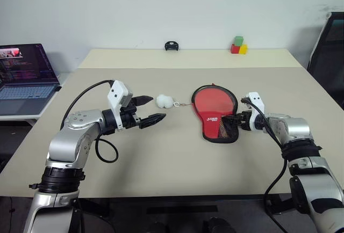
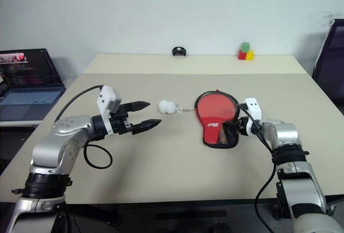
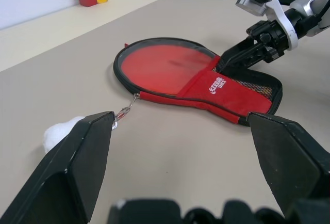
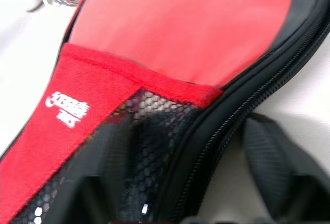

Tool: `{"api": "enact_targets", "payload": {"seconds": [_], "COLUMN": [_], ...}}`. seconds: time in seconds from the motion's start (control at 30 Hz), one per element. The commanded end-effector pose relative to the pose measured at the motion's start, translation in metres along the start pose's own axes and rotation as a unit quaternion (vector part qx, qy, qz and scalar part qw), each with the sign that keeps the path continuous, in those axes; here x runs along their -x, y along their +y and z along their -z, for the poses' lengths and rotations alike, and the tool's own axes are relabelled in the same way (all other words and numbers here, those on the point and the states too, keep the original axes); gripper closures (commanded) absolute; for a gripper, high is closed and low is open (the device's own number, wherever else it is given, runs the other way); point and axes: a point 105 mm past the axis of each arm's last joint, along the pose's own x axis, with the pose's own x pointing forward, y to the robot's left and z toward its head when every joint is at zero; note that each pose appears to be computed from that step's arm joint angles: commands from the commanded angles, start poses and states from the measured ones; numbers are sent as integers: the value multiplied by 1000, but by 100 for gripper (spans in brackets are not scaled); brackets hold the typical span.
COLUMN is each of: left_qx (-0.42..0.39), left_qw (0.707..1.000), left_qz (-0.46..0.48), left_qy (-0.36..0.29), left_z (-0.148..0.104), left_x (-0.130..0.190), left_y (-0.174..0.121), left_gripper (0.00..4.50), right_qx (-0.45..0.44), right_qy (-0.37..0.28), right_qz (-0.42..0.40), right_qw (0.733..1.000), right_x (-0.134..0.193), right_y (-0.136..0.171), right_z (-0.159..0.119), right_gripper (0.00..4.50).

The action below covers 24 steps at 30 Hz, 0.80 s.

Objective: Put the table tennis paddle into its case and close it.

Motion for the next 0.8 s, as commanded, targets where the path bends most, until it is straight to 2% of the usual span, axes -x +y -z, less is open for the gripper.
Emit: {"api": "enact_targets", "payload": {"seconds": [0.03,0.13,0.2,0.23,0.27,0.37,0.53,0.8], "left_qx": [-31,-31,-31,-32,-31,-27,-11,6], "left_qw": [999,1000,999,999,999,999,994,988], "left_qz": [1,1,5,8,12,28,79,130], "left_qy": [-8,-3,1,3,8,26,70,80], "left_z": [-12,-10,-8,-7,-5,3,21,26], "left_x": [6,8,8,9,10,15,40,52], "left_y": [-1,0,-1,-2,-3,-8,-23,-44], "left_gripper": [0,0,0,0,0,0,0,0], "right_qx": [-21,-33,-50,-56,-73,-127,-165,-140], "right_qy": [6,4,0,-1,-4,-6,5,44], "right_qz": [-7,-12,-20,-25,-33,-75,-121,-173], "right_qw": [1000,999,999,998,997,989,979,974], "right_x": [-3,-3,-4,-4,-5,-5,0,17], "right_y": [3,5,8,10,14,31,61,101], "right_z": [5,5,5,5,5,7,17,33], "right_gripper": [263,360,402,437,449,449,449,449]}}
